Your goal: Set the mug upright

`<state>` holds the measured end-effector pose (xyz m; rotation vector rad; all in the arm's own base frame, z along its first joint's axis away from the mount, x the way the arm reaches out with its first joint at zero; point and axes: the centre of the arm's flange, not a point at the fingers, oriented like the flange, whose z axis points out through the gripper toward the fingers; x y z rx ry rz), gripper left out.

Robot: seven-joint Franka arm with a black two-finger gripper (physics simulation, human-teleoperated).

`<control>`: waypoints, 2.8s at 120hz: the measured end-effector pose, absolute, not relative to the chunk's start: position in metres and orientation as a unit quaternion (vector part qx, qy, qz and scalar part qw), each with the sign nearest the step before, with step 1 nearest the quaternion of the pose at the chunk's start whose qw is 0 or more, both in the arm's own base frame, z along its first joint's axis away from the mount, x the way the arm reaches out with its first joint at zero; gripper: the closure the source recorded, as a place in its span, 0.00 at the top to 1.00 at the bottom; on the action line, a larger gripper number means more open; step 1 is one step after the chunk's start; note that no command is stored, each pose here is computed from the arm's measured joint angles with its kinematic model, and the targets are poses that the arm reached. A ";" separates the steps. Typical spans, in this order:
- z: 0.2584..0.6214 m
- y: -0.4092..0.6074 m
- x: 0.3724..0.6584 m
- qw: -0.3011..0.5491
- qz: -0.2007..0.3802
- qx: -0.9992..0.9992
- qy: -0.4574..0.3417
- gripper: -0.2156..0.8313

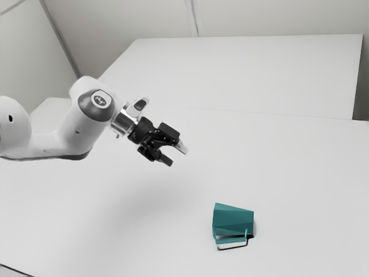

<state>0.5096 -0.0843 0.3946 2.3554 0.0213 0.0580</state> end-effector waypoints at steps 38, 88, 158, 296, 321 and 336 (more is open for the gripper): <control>0.344 -0.098 0.486 0.440 0.056 0.896 -0.020 0.77; 0.296 -0.118 0.448 0.474 0.061 0.878 -0.032 0.77; 0.274 -0.167 0.431 0.495 0.052 0.866 -0.036 0.77; 0.274 -0.207 0.418 0.489 0.054 0.868 -0.066 0.56; 0.274 -0.203 0.420 0.488 0.058 0.869 -0.062 0.35; 0.274 -0.203 0.420 0.488 0.058 0.869 -0.063 0.23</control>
